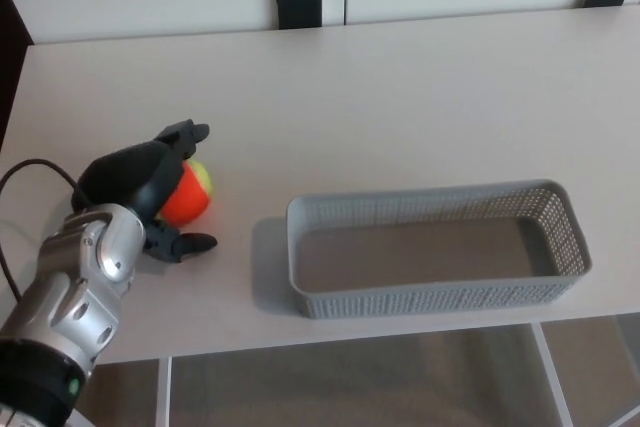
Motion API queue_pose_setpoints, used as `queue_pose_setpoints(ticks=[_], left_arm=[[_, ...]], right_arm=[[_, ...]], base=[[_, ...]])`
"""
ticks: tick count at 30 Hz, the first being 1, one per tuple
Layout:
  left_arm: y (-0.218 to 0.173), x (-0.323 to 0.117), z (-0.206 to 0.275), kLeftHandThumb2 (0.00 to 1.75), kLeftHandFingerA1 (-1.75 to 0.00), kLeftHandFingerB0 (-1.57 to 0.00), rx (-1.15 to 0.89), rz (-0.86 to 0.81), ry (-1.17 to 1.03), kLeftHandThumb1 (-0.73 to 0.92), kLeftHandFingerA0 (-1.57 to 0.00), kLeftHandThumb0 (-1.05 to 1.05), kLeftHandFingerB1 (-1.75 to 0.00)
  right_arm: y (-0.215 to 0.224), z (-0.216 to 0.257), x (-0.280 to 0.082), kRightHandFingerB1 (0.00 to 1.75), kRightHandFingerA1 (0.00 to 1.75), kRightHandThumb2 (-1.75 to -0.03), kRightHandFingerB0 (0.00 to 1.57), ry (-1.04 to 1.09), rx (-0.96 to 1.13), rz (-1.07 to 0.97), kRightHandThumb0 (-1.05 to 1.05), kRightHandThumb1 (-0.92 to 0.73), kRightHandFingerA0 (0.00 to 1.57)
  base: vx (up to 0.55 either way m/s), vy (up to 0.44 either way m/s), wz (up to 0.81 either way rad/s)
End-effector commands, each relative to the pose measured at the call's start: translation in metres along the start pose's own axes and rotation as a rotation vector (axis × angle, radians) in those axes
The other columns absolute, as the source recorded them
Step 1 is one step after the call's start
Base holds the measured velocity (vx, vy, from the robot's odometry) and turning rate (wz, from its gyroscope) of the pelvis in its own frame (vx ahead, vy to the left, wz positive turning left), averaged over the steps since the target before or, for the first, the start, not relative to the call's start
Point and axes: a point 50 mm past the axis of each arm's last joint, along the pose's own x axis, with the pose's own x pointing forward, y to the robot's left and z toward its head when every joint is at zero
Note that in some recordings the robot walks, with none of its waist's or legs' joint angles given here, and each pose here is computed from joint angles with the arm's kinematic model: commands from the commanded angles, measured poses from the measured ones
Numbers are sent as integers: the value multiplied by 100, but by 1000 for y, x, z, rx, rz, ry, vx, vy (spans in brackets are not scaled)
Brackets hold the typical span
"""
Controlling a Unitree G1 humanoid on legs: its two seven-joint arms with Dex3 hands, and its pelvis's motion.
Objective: The robot walk towards a table in front and uses its left hand to pickup a tennis ball on the left side and put it in a container on the right hand side
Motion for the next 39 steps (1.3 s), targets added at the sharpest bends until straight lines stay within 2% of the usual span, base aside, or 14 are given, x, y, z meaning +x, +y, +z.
queue_pose_setpoints(ticks=[1,6,7,9,10,12,16,17,19,28,33,34,36,39], left_arm=[[-12,-3,-9,64,-73,-54,-64,-104,28,77,-110,-25,-40],[-13,-3,-6,64,-73,-54,-113,-162,31,77,-110,-25,-40],[-14,-5,3,64,-102,-59,-103,-159,-39,82,-82,-24,-41],[-14,-6,4,64,-102,-59,-102,-160,-47,82,-82,-24,-41],[-11,-6,10,64,-132,-62,-102,-154,-75,79,-50,-15,-42],[-10,-9,16,61,-153,-76,-114,-147,-119,81,-58,-14,-51],[-10,-10,16,61,-153,-76,-117,-150,-123,81,-58,-14,-51],[-12,-13,18,66,-153,-67,-149,-127,-130,86,-65,-11,-95],[-13,-14,19,66,-155,-62,-167,-118,-130,89,-62,-14,-97],[-4,-21,27,66,-152,-61,-226,-73,-196,89,-67,-17,-100],[30,-45,81,65,-154,-67,-335,110,-458,86,-69,-8,-89],[33,-50,89,66,-152,-73,-337,120,-484,84,-70,-9,-72],[40,-61,106,63,-152,-73,-348,145,-555,82,-70,-3,-85],[43,-78,129,63,-150,-68,-347,180,-647,84,-65,-6,-93]], right_arm=[[-5,0,-2,54,64,-72,49,7,-25,-10,-41,-42,67],[-6,1,0,54,64,-72,49,5,-30,-12,-41,-42,67],[-7,5,1,45,56,-55,53,-3,-18,-14,-33,-52,70],[-8,5,1,45,56,-55,53,-3,-16,-14,-33,-52,70],[-8,7,2,54,65,-72,49,1,-19,-21,-41,-42,68],[-9,7,2,54,64,-72,49,-4,-17,-24,-38,-42,68],[-9,7,2,54,64,-72,49,-4,-16,-24,-38,-42,68],[-9,8,1,44,56,-55,53,-4,-40,-25,-33,-52,71],[-9,8,2,55,65,-73,50,-1,-39,-28,-42,-41,68],[-11,13,1,46,58,-55,52,-24,-43,-24,-31,-53,71],[-11,13,5,55,66,-72,49,-13,-26,-28,-38,-42,69],[-11,13,5,46,58,-55,54,-11,-32,-29,-32,-52,74],[-11,13,4,55,65,-73,49,-11,-41,-28,-39,-42,68],[-10,13,2,46,58,-55,53,-22,-52,-21,-32,-54,72]], base=[[0,0,0],[0,0,0],[0,0,0],[0,0,0],[0,0,0],[0,0,0],[0,0,0],[0,0,0],[0,0,0],[0,0,0],[0,0,0],[0,0,0],[0,0,0],[0,0,0]])
